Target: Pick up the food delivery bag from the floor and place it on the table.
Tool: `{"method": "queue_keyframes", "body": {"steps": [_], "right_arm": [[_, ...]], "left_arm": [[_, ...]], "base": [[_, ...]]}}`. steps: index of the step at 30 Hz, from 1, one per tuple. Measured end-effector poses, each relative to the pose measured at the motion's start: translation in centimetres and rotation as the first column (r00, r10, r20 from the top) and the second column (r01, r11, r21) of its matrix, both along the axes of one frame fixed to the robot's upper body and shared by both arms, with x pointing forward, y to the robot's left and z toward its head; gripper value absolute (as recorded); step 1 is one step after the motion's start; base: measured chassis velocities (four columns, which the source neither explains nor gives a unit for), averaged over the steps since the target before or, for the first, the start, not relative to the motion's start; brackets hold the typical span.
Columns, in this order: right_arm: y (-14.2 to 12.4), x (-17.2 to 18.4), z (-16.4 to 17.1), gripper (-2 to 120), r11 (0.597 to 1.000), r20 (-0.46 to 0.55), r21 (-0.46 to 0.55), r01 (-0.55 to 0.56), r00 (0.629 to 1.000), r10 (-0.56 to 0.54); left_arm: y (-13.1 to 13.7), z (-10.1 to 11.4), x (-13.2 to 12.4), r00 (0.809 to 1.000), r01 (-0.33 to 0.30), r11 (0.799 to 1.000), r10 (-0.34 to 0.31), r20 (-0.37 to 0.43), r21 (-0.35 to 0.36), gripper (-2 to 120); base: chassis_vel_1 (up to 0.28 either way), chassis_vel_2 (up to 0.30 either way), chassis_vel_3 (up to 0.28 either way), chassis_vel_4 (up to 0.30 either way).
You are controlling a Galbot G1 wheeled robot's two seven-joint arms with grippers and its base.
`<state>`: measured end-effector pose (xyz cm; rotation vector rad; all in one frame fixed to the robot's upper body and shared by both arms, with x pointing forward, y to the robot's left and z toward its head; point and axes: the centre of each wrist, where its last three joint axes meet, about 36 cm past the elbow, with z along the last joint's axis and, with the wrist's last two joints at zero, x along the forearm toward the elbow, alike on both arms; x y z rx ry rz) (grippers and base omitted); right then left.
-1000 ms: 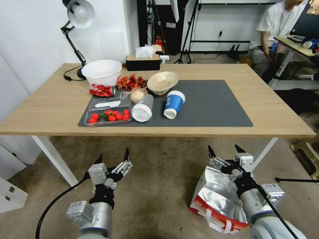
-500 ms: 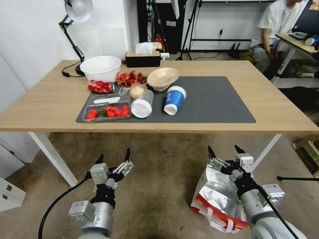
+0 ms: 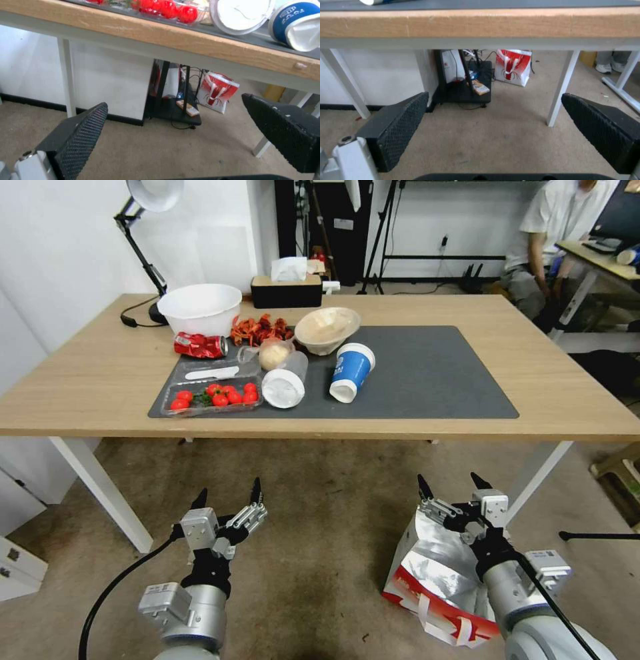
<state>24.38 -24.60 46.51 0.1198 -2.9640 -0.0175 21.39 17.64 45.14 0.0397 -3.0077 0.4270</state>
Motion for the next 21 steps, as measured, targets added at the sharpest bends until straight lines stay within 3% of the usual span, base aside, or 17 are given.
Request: {"method": "queue_keyframes", "body": {"steps": [21], "right_arm": [[-0.05, -0.07, -0.04, 100, 1.000, -0.005, -0.003, -0.001, 1.000, 0.001]], "left_arm": [[0.04, -0.06, -0.01, 1.000, 0.006, 1.000, -0.006, 0.011, 0.007, 100]], "base": [[0.000, 0.000, 0.000, 0.000]]}}
